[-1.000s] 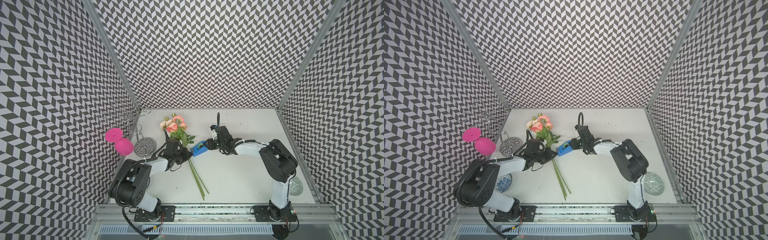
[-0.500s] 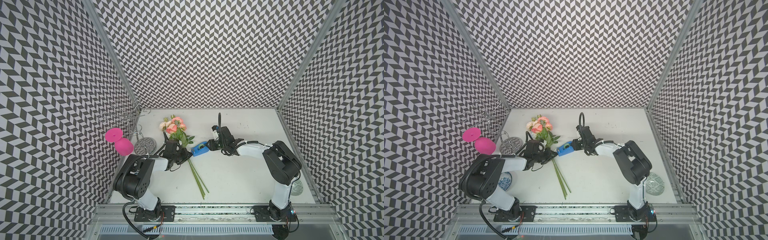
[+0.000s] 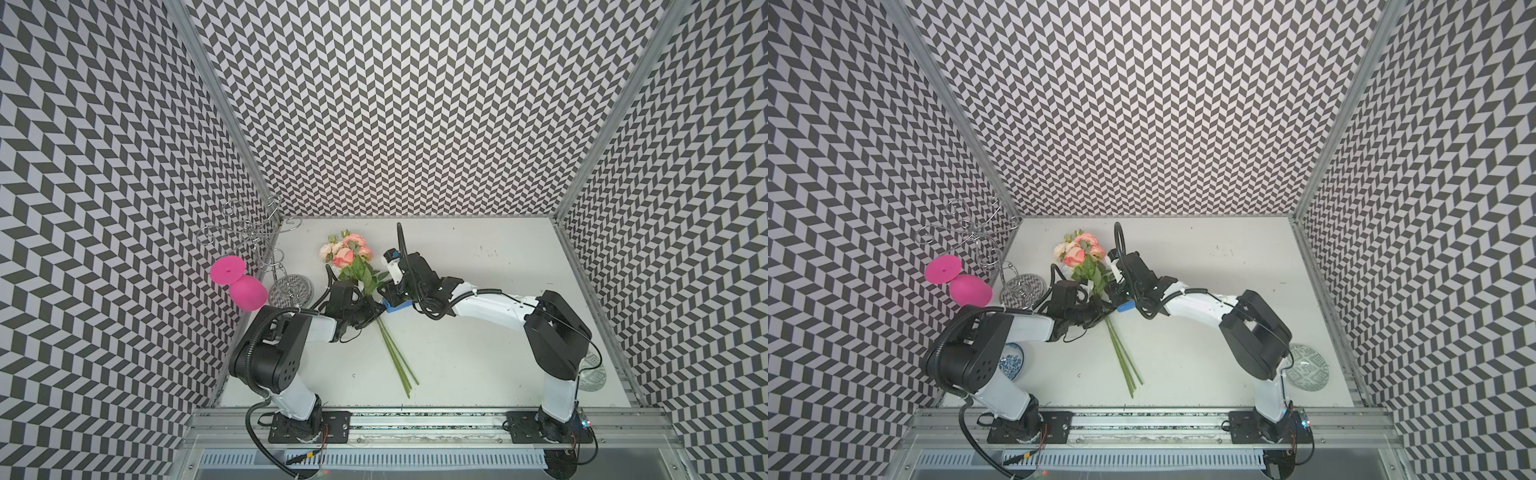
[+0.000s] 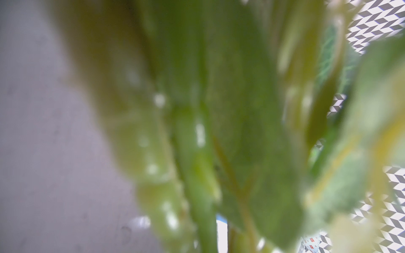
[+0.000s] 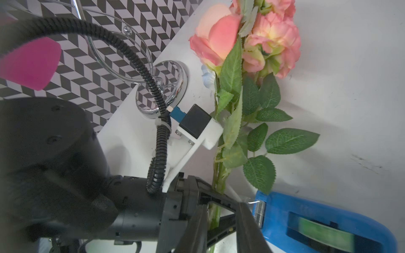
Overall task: Wrap bouquets with tape
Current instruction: Tear off the tape using the Tape Cutter.
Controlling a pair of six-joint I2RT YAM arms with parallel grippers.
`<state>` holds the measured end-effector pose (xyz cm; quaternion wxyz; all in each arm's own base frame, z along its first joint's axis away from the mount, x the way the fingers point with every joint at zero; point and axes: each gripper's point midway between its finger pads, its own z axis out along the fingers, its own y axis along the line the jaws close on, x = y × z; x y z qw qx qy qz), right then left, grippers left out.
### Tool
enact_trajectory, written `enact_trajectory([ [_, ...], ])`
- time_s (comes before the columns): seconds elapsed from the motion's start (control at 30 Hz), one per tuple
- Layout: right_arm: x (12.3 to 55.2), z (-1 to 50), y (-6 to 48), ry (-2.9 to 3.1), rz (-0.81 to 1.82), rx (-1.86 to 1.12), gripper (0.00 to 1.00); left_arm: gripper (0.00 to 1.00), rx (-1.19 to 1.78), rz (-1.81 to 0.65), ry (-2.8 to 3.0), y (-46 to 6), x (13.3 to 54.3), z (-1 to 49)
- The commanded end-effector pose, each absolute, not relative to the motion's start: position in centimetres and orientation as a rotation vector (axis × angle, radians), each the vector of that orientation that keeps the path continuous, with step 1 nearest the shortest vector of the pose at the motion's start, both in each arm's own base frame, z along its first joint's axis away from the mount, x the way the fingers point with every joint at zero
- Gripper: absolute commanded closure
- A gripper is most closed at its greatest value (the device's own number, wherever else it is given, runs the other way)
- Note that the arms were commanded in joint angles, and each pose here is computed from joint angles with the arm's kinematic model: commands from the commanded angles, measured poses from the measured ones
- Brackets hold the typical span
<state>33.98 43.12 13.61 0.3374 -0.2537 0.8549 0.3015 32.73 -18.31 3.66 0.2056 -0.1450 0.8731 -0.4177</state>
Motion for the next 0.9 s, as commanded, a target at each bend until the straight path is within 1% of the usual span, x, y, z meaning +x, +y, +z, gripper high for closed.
enact_trajectory([
  [0.0, 34.0, 10.7, 43.2, 2.286, 0.727, -0.661, 0.77, 1.00, -0.359, -1.205, 2.376, -18.7, 33.4, 4.7],
  [0.4, 34.4, 7.8, 43.9, 2.332, 0.632, -0.609, 0.81, 1.00, -0.378, -1.257, 2.362, -18.8, 32.8, 4.1],
  [0.7, 34.5, 4.1, 43.4, 2.421, 0.418, -0.628, 0.83, 1.00, -0.376, -1.263, 2.358, -18.8, 32.8, 4.3],
  [0.87, 34.9, 3.3, 42.3, 2.453, 0.245, -0.662, 0.86, 1.00, -0.381, -1.275, 2.355, -18.9, 32.8, 4.3],
])
